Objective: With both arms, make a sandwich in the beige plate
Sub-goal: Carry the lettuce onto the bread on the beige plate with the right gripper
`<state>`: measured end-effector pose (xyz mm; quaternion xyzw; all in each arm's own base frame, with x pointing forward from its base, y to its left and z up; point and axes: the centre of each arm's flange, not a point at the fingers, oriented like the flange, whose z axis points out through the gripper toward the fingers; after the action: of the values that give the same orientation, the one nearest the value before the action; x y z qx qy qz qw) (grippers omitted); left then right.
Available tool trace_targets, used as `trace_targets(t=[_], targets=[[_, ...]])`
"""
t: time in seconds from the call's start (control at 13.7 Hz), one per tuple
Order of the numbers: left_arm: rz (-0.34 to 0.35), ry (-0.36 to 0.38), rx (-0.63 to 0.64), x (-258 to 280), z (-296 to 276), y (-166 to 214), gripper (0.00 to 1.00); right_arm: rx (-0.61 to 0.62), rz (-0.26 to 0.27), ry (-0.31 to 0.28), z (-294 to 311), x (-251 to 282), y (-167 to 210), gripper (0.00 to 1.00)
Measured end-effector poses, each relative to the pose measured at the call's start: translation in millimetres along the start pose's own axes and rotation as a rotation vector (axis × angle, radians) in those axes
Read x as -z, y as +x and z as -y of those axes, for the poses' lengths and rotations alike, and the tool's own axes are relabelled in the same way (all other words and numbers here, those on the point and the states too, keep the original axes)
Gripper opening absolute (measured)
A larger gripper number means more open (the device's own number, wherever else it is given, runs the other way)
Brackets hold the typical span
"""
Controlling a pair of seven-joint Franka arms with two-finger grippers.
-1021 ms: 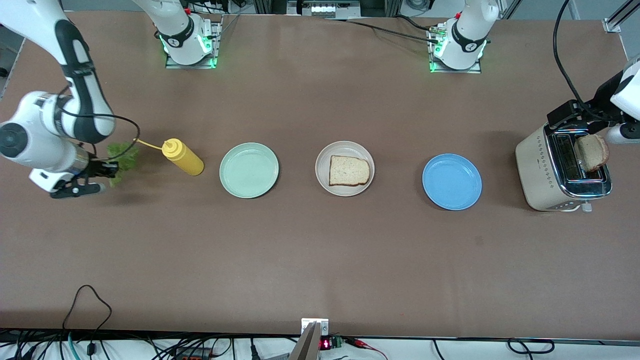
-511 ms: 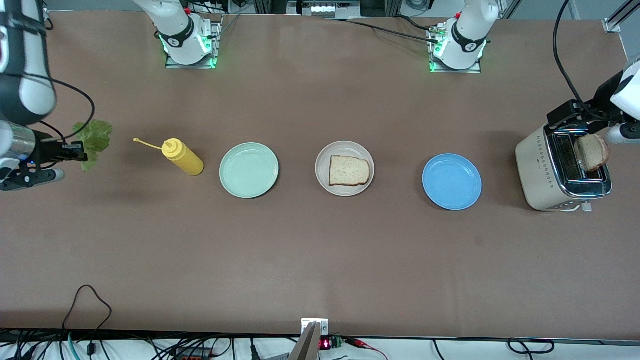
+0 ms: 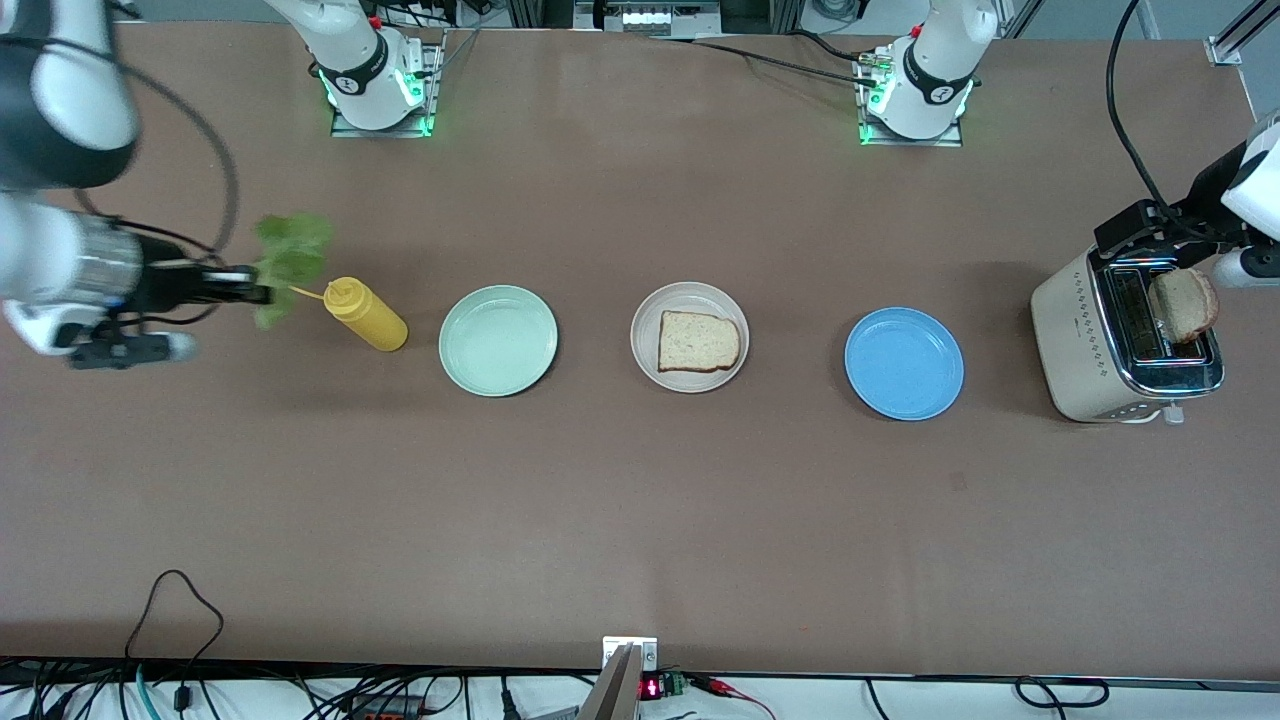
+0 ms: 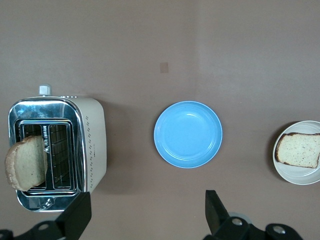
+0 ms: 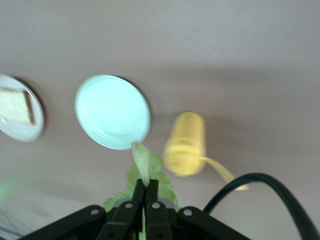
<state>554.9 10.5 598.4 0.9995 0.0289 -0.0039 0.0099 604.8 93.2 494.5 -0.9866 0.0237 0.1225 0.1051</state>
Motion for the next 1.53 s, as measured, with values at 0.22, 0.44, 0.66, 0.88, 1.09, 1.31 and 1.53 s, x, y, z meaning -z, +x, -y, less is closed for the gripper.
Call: trace_targets(t=[0.22,0.44,0.66,0.88,1.09,1.31,1.53], targets=[[0.001,0.0,0.001,-1,0,0,1.0,-0.221,-0.006,0.038,88,-29,-7,0.03],[0.001,0.0,0.002,-1,1,0,1.0,-0.442,-0.027,0.069,159,-68,-10,0.03],[0.002,0.0,0.003,-1,2,0,1.0,-0.622,-0.038,0.102,222,-121,-14,0.03],[0.003,0.0,0.005,-2,3,1,1.0,-0.809,-0.039,0.142,271,-180,-17,0.03],[0.007,0.0,0.012,-4,6,2,1.0,-0.933,-0.041,0.185,291,-237,-7,0.03],[0.011,0.0,0.025,-6,14,3,1.0,-0.989,-0.041,0.213,305,-298,-3,0.03],[0.011,0.0,0.027,-6,15,3,1.0,-1.033,-0.043,0.241,324,-334,-13,0.03]])
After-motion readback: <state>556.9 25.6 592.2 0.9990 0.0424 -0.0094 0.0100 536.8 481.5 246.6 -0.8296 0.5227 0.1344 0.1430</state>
